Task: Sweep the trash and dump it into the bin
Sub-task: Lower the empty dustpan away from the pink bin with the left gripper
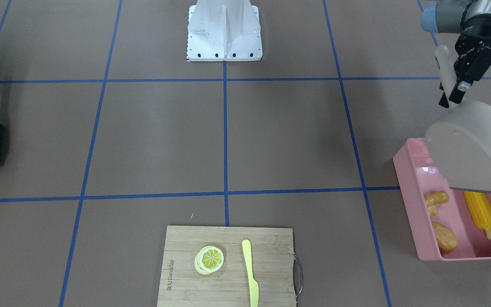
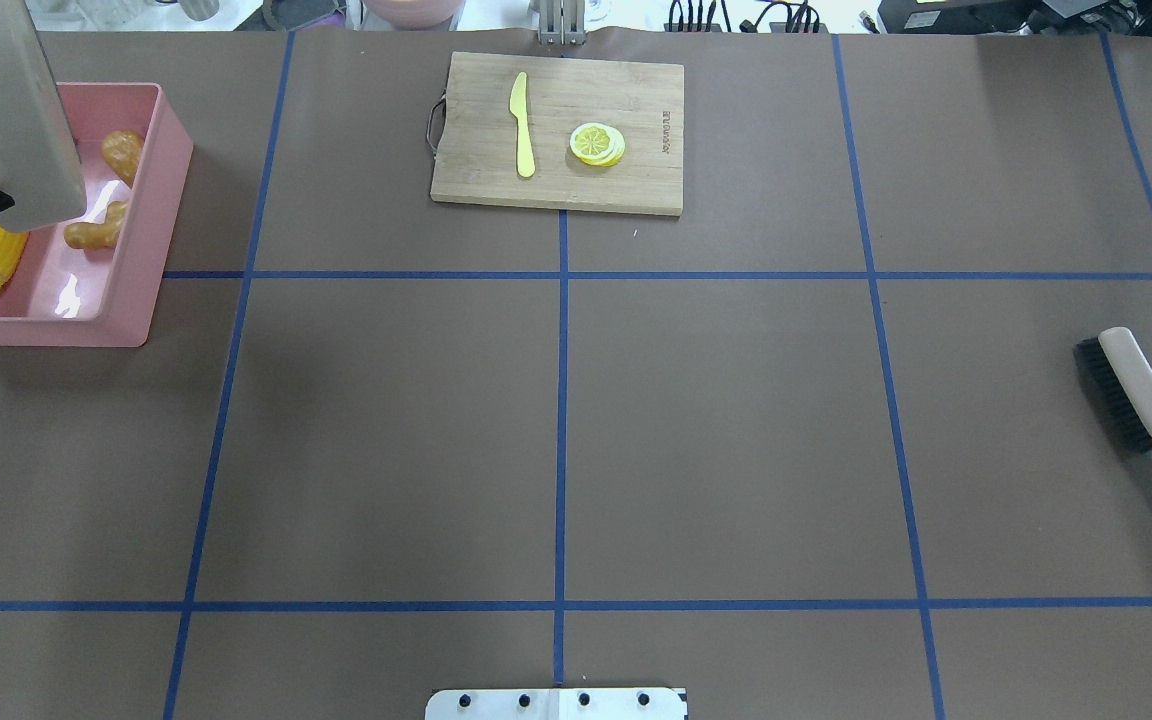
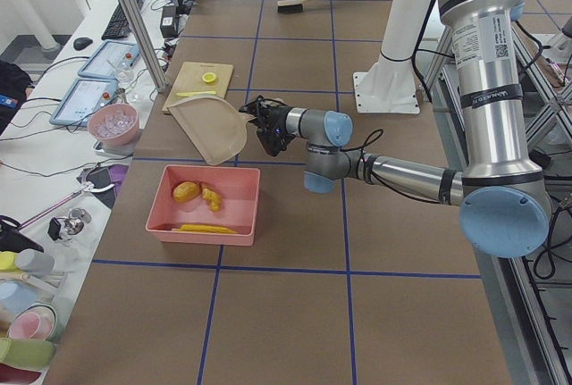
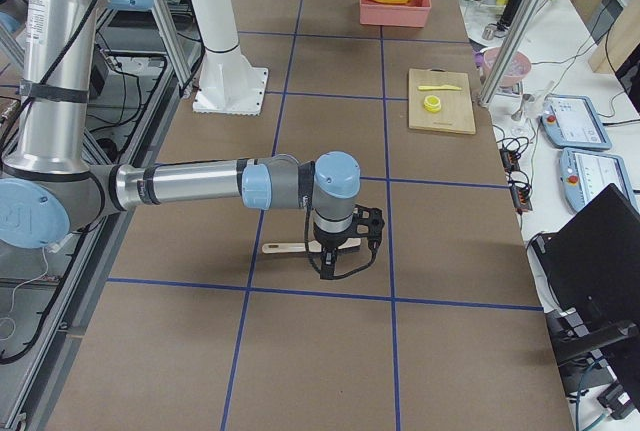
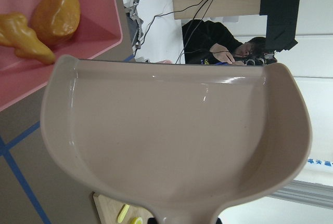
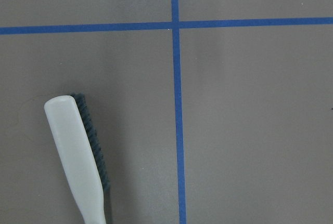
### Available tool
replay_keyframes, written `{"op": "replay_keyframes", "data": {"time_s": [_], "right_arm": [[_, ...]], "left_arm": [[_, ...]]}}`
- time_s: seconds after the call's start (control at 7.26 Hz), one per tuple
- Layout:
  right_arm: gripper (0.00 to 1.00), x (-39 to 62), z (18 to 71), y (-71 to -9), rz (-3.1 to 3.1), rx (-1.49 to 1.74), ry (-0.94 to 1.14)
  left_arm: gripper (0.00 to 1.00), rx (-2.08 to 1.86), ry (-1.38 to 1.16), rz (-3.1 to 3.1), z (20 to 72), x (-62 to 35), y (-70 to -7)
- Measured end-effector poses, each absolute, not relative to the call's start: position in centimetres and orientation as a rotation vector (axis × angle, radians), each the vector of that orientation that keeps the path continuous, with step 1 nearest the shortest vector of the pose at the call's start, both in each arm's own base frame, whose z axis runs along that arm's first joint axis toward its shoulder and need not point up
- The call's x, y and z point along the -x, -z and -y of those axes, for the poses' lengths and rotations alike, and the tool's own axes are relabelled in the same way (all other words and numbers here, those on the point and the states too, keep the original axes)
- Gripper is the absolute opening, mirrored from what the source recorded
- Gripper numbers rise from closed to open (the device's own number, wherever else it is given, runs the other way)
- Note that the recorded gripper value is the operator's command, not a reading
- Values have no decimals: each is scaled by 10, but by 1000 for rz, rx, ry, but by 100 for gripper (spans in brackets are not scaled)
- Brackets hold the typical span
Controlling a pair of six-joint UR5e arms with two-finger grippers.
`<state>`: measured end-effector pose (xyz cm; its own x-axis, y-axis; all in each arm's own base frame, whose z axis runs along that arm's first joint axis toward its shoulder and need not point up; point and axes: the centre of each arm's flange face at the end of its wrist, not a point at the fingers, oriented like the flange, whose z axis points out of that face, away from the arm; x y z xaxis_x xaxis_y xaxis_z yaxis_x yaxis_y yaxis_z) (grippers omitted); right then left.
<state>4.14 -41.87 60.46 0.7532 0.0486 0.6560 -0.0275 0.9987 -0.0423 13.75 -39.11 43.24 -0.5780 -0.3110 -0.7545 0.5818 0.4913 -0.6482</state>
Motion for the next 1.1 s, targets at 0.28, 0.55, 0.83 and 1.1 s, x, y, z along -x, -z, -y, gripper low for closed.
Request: {"op": "replay_keyframes", "data": {"time_s": [0.28, 0.55, 0.83, 1.1], "right_arm": [[100, -42, 419, -605, 711, 32, -42], [100, -42, 419, -606, 709, 31, -42], [100, -42, 419, -604, 711, 30, -41], [100, -41, 419, -604, 716, 30, -41]], "left_arm": [[0, -225, 1205, -1817, 391, -139, -433], [0, -353, 1061, -1755, 391, -144, -434], [0, -574, 851, -1657, 396, -150, -429], [0, -783, 608, -1552, 400, -157, -419]]}}
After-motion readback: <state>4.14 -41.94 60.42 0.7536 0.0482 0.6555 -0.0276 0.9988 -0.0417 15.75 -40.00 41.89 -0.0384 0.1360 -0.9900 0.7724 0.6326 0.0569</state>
